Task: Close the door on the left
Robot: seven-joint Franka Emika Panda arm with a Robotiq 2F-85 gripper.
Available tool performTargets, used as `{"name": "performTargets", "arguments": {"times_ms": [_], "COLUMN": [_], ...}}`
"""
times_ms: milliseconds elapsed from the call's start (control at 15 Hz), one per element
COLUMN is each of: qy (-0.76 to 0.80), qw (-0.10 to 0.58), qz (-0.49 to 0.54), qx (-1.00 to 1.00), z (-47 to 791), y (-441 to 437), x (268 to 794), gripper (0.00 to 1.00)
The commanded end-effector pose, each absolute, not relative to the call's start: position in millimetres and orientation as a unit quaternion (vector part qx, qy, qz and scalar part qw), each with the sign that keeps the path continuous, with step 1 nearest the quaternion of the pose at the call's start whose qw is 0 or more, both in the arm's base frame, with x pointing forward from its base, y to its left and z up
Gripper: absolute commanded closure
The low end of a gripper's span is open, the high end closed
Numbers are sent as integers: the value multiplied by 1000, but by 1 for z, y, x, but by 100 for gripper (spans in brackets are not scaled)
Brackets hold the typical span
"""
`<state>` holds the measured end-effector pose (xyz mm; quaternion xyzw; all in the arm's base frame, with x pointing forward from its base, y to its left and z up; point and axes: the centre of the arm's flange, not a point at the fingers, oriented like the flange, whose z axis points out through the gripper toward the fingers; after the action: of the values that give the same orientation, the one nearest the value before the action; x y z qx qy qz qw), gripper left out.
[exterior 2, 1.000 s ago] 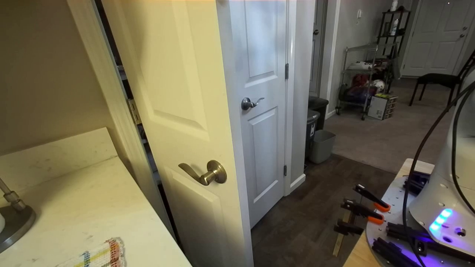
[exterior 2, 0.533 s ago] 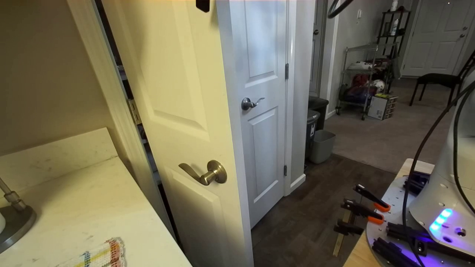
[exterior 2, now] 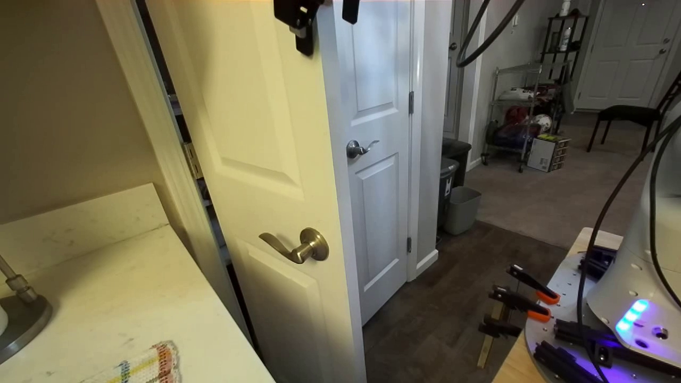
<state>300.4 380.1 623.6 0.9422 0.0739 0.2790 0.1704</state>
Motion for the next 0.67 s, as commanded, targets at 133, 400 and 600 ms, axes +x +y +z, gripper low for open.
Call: {"name": "performTargets", "arguments": {"times_ms": [133,400,600], "qy": [48,20,-23], "qw": [213,248,272], "qz": [277,270,260], "qx": [936,930,926], "z": [618,621,622], "y": [372,358,337], "x": [304,300,294], "gripper": [0,0,0]}}
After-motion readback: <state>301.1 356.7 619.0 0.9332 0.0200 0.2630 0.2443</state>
